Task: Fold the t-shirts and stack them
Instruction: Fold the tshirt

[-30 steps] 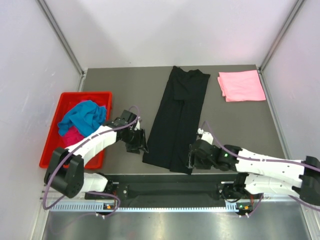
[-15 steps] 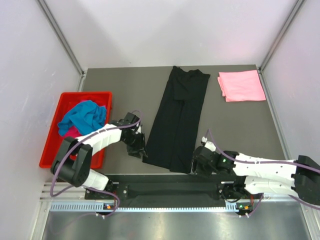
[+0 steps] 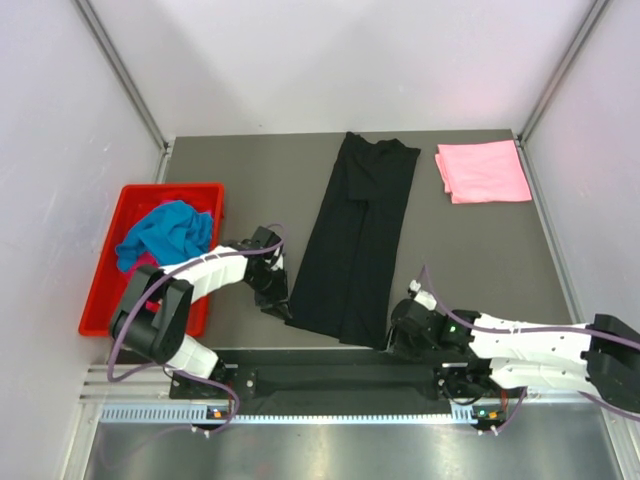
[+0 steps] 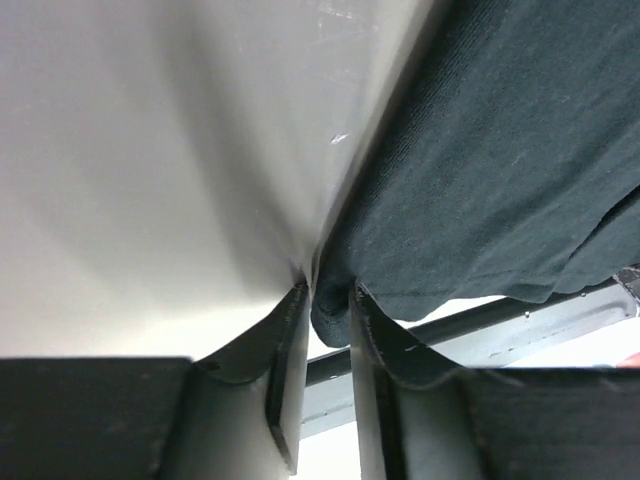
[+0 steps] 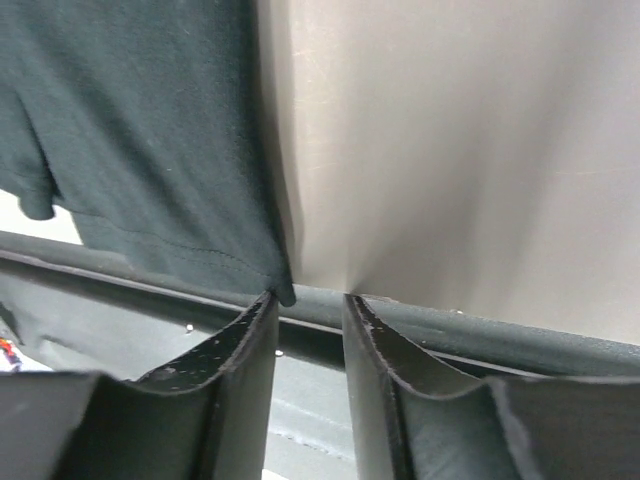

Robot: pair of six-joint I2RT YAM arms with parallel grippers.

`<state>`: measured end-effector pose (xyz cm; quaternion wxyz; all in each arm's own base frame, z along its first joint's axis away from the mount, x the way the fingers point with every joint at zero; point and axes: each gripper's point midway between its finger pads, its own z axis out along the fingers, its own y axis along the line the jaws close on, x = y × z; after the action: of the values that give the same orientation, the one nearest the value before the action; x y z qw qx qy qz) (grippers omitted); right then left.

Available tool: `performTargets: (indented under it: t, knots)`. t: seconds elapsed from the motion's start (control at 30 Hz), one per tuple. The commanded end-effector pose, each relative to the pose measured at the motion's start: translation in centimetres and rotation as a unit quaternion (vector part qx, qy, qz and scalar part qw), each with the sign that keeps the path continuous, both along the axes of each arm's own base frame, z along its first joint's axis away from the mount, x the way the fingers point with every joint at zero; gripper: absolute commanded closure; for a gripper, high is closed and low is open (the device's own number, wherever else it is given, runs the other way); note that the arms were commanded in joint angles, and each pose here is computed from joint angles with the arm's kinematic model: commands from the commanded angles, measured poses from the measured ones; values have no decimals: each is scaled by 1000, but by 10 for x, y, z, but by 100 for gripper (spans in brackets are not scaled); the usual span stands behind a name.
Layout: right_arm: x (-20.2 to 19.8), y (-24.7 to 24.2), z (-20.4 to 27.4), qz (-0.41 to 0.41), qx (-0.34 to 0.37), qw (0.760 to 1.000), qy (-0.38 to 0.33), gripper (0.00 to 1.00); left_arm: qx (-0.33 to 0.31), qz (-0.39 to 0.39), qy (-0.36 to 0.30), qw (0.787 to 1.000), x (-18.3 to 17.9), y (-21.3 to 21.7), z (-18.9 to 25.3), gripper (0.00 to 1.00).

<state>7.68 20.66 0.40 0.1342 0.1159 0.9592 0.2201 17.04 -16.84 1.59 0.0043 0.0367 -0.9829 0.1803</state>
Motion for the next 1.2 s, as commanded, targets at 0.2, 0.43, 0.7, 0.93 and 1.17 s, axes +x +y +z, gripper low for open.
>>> performTargets:
  t: [0.2, 0.43, 0.7, 0.93, 1.17]
  knots:
    - [11, 11, 15, -13, 41, 999, -30, 71, -1, -3, 4, 1000, 0, -2, -6, 88]
    - [12, 19, 16, -7, 54, 998, -31, 71, -17, -8, 8, 1000, -2, -7, -5, 100]
    - [12, 15, 17, -13, 51, 998, -32, 100, -36, -6, 2, 999, -3, -11, 5, 100]
    - [10, 10, 27, -14, 53, 998, -39, 100, -50, 5, -7, 999, -5, -14, 16, 100]
    - [18, 15, 37, -20, 48, 997, -50, 100, -101, 6, -5, 995, -2, -33, 29, 100]
